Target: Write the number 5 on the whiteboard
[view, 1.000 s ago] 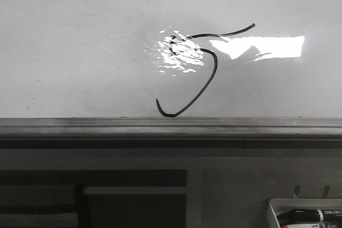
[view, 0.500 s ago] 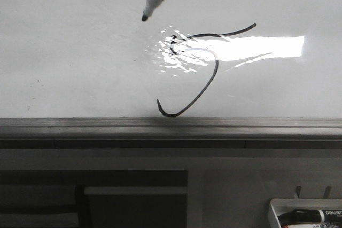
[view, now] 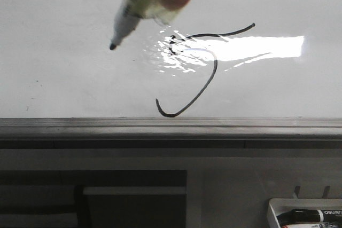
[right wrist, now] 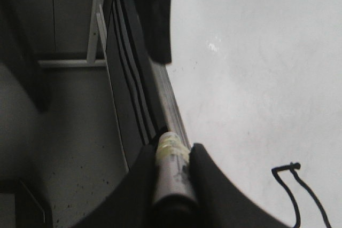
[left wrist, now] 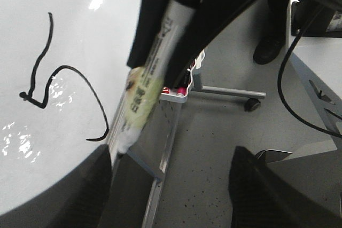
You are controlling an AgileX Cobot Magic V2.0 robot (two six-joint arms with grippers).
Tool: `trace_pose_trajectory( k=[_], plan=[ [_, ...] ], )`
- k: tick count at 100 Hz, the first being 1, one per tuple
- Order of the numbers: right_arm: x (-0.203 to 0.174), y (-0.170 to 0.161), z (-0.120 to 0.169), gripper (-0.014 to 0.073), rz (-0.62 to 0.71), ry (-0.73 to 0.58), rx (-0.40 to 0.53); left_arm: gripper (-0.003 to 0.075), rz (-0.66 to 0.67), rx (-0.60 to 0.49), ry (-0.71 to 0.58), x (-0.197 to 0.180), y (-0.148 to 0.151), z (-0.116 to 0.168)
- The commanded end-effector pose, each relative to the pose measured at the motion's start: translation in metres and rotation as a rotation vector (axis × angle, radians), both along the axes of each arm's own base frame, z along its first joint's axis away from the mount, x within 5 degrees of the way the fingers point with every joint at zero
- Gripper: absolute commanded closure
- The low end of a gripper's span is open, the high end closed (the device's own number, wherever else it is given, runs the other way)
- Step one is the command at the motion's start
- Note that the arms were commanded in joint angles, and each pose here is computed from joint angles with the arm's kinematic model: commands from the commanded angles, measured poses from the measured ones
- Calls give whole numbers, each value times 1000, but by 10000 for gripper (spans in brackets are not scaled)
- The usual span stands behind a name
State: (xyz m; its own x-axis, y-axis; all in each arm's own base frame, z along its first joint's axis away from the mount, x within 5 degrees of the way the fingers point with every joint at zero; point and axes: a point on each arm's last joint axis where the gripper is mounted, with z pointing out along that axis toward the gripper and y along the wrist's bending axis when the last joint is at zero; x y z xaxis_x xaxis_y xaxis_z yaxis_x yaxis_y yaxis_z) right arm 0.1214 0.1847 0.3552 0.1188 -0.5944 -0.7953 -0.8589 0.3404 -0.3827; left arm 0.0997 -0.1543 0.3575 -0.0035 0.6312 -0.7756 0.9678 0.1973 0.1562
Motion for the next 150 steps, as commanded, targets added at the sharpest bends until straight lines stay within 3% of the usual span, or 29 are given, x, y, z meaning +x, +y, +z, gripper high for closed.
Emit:
trace_pose_trajectory(
  k=[1,24,34,76,132,141,150],
  plan=[
    [-3,4,23,664,31,-90,142,283,3,-77,-10,1,-6,14],
    [-15,11,24,664,97,-101,144,285,4,-65,19,5,-12,9],
    [-15,11,24,664,98,-103,147,327,6,-63,30,7,-14,7],
    [-15,11,24,664,98,-100,143,741,46,-111,-7,15,-20,9],
    [-16,10,18,662,95,-61,93,741,41,-36,54,27,-33,-9],
    [-16,10,18,597,95,-63,96,741,41,-36,53,27,-33,-9],
    [-16,10,20,438,96,-70,108,741,41,-36,53,27,-33,-9]
  ],
)
